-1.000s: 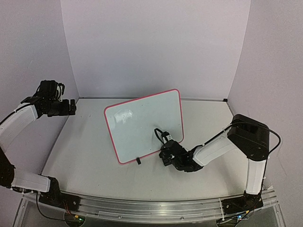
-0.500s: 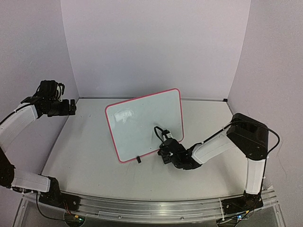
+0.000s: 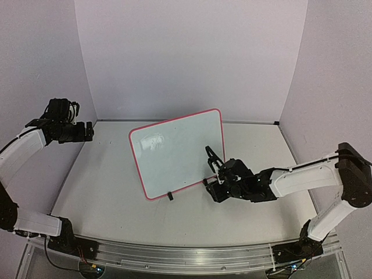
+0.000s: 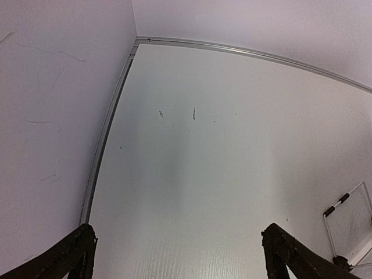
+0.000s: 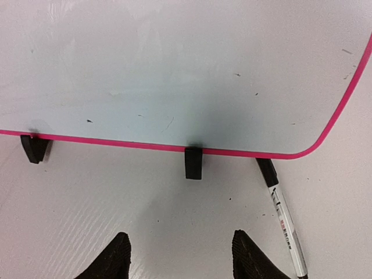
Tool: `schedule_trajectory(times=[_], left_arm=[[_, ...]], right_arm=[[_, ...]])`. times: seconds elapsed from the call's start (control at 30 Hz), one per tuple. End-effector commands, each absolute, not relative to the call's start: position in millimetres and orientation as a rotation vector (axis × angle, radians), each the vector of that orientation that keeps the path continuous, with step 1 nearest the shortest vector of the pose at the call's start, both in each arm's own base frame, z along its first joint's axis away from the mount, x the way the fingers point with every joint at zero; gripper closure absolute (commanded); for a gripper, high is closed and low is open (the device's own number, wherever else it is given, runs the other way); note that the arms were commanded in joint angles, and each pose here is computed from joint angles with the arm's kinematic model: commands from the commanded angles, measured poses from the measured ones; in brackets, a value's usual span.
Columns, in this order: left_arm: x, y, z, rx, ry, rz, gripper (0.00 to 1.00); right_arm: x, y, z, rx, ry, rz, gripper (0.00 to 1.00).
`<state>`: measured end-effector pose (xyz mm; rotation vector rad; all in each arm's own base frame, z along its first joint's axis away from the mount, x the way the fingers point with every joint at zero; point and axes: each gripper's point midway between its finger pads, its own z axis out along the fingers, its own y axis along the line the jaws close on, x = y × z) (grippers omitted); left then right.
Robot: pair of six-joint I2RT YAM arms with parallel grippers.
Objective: Write a sentence on the whiteboard
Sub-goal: Move the whiteboard stand to the center of the board, then pick up the whiteboard marker from the center of the board.
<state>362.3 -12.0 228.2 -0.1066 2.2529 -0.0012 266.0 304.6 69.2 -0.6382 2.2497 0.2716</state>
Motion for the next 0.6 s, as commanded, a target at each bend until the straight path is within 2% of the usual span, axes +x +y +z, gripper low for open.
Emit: schedule_trajectory(times=[0.0,0.27,0.57], left_arm=[[362,-13,249,-0.103,2.19,-0.022,0.0],[361,-13,251,-0.102,2.183,-0.026,0.01],[360,-13,251,-0.101,2.183,-0.027,0.01]], right_arm=[[256,275,69,-0.679,2.393,0.24,0.48],[280,237,59,-0.534,2.583,0.422,0.51],[294,214,39,-0.517,2.671,0.296,0.55]])
